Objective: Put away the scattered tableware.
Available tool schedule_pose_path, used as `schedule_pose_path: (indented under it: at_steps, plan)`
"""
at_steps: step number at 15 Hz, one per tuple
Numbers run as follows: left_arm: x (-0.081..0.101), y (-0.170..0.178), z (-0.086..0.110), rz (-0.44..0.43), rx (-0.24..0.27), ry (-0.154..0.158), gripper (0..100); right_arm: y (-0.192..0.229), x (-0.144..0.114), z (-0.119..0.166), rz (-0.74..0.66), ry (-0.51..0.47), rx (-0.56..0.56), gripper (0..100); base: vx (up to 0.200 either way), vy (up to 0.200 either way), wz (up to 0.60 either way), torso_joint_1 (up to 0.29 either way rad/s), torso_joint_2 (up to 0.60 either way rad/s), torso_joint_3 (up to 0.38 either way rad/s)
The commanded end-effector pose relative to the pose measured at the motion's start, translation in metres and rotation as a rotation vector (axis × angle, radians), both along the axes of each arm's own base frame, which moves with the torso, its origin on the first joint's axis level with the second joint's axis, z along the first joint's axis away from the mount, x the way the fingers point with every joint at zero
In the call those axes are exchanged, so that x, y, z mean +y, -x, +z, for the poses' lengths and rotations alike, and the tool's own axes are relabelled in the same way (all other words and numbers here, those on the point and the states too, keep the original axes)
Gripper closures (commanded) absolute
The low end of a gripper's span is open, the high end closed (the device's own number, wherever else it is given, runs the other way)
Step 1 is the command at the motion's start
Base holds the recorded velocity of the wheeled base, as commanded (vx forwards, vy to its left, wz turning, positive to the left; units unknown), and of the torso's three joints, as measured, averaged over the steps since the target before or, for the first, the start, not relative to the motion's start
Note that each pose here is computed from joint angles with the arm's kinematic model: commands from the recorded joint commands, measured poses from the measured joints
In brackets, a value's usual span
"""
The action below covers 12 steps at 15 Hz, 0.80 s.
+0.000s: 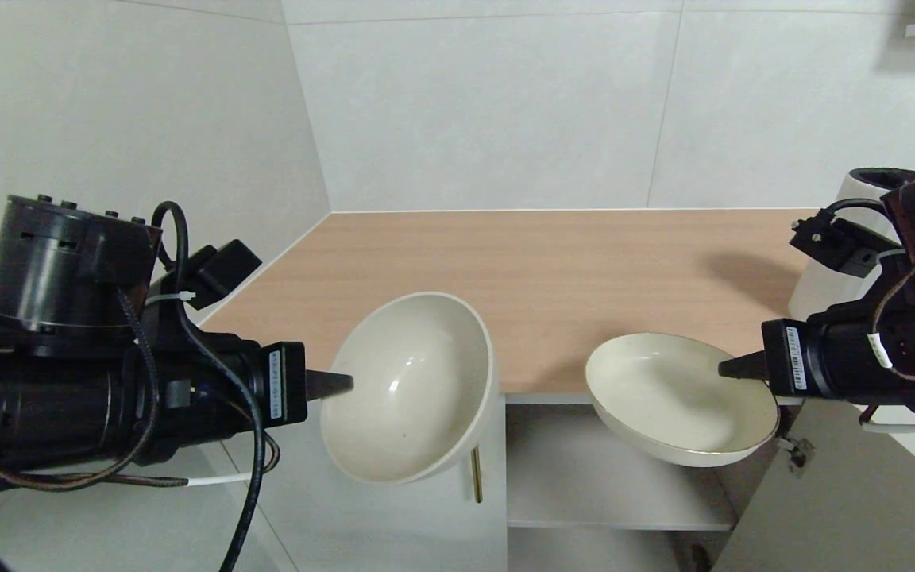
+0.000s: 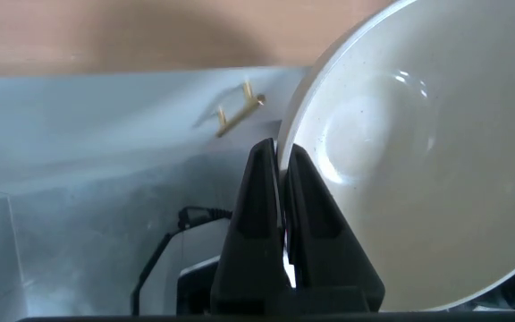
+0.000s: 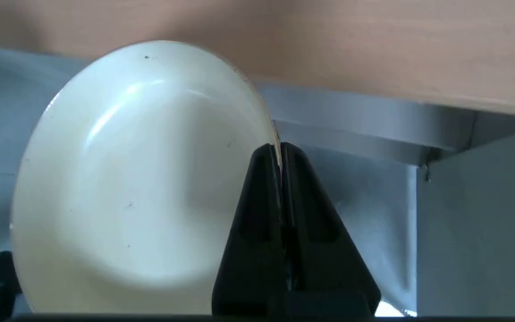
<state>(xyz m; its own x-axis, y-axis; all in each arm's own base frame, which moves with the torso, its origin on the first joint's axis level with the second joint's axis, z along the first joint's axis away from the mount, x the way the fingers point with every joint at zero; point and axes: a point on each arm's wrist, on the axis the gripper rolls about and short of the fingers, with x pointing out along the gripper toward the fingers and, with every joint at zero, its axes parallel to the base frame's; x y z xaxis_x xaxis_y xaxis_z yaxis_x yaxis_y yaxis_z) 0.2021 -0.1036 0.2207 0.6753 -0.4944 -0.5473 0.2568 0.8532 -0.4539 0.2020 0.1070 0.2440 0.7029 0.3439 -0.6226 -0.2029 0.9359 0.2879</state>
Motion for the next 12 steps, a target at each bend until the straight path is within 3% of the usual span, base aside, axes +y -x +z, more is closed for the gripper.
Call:
schedule_pose_path:
  at_steps: [1,4,12]
  plan:
    - [-0.0021,-0.0015,-0.0037,-0.003,0.014,-0.006,100,0.0023,-0.0040,0.0011,-0.011,-0.002,-0.006,100,-0.200,0.000,0.00,0.007,0.00,0.002]
    - [-0.0028,-0.0028,-0.0059,-0.003,0.023,-0.010,100,0.0008,-0.0036,-0.0003,-0.012,0.001,-0.001,100,-0.200,0.000,0.00,0.010,0.01,-0.001]
    - [-0.0045,-0.0055,-0.0099,-0.005,0.037,-0.019,100,-0.0061,-0.0010,-0.0061,-0.019,0.011,0.013,100,0.000,0.000,0.00,0.000,0.00,0.000]
